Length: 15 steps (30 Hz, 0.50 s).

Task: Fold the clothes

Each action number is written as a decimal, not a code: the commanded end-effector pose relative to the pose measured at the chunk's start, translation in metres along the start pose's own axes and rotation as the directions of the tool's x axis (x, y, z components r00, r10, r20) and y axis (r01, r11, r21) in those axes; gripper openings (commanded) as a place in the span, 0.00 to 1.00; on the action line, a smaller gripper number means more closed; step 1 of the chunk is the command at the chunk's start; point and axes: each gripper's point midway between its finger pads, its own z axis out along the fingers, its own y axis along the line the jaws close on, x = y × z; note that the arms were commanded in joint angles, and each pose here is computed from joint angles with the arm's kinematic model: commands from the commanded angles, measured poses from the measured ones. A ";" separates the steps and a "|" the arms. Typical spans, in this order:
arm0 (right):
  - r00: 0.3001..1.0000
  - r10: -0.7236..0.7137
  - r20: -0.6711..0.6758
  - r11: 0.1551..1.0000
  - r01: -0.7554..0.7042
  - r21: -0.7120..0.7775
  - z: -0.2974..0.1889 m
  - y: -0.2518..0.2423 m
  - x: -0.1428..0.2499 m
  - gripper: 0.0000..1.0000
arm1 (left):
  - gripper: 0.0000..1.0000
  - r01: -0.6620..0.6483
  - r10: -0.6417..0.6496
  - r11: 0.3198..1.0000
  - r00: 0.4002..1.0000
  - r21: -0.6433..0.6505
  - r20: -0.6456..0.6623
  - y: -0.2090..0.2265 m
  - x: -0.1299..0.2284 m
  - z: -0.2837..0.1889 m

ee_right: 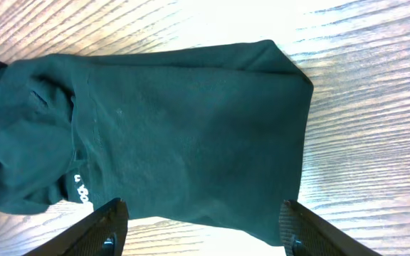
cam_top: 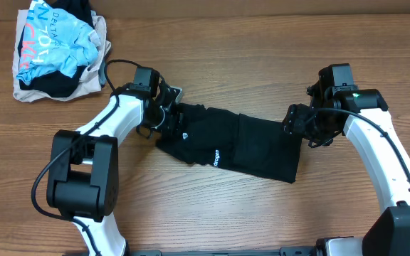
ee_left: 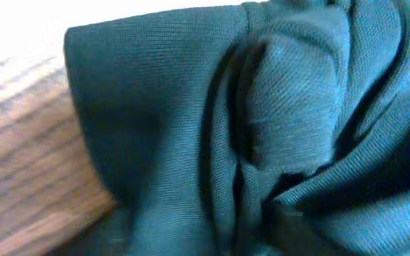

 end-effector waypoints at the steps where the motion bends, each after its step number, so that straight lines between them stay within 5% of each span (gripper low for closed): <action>1: 0.999 -0.003 0.036 1.000 0.004 -0.003 -0.008 0.002 -0.009 0.71 | 0.04 0.025 -0.022 0.999 0.997 0.040 -0.079 -0.003 0.022 0.015; 5: 1.000 -0.009 0.024 1.000 0.009 -0.006 -0.005 0.004 -0.005 0.59 | 0.04 0.035 -0.033 0.999 0.997 0.036 -0.065 0.000 0.013 0.008; 10: 1.000 -0.021 -0.007 1.000 0.021 -0.007 0.004 0.006 0.005 0.33 | 0.04 0.064 -0.063 0.998 0.997 0.027 -0.046 0.004 -0.013 -0.025; 12: 0.999 -0.016 -0.034 1.000 0.016 -0.016 0.009 0.006 0.013 0.13 | 0.04 0.070 -0.070 0.998 0.997 0.002 -0.044 0.004 -0.028 -0.052; 15: 0.998 -0.012 -0.055 1.000 0.011 -0.022 0.015 0.004 0.019 0.04 | 0.04 0.065 -0.068 0.996 0.996 -0.054 -0.054 0.006 -0.039 -0.079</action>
